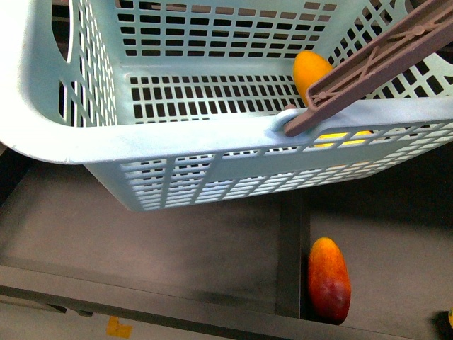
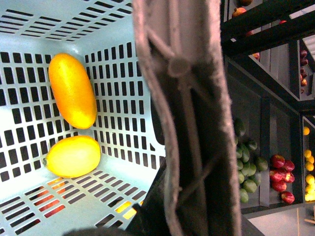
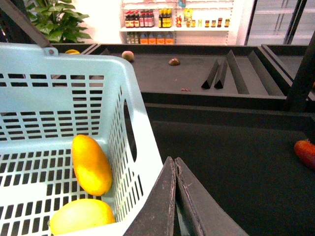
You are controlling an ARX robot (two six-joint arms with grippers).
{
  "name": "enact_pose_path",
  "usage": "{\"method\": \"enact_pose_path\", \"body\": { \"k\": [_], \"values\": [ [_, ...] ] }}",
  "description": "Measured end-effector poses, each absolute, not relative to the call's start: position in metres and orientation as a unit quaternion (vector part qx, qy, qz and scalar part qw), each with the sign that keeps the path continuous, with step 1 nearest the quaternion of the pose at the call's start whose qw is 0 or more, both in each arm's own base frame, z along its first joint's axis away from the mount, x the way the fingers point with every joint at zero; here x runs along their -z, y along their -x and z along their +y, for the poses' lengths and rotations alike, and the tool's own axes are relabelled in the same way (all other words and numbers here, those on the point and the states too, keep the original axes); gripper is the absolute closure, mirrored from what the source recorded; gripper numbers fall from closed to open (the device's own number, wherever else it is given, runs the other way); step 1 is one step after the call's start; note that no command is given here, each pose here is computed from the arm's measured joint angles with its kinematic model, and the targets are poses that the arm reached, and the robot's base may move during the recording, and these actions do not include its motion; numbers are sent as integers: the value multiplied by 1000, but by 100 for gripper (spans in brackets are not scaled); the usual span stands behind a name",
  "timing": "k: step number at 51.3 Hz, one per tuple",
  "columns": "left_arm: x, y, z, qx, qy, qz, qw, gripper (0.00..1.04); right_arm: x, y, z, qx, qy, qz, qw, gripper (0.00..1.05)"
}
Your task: Pick lemon and mango into basket
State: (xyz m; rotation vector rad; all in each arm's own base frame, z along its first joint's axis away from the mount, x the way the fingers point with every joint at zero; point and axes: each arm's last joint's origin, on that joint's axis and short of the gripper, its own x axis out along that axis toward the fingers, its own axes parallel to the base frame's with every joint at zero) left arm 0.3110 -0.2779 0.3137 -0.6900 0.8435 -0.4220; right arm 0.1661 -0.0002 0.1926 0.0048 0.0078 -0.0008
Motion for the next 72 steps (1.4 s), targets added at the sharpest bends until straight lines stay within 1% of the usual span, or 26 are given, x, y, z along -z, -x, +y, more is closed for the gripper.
{"method": "enact_pose_path", "body": {
  "k": [15, 35, 72],
  "values": [
    [-314, -311, -278, 199, 326, 398, 834, 100, -180, -146, 0, 1, -2, 5, 1000, 103],
    [-314, -311, -278, 199, 326, 398, 834, 100, -170, -130, 0, 0, -2, -3, 1000, 103],
    [-314, -311, -278, 199, 325, 398, 834, 100, -172, -112, 0, 1, -2, -9, 1000, 103]
  ]
}}
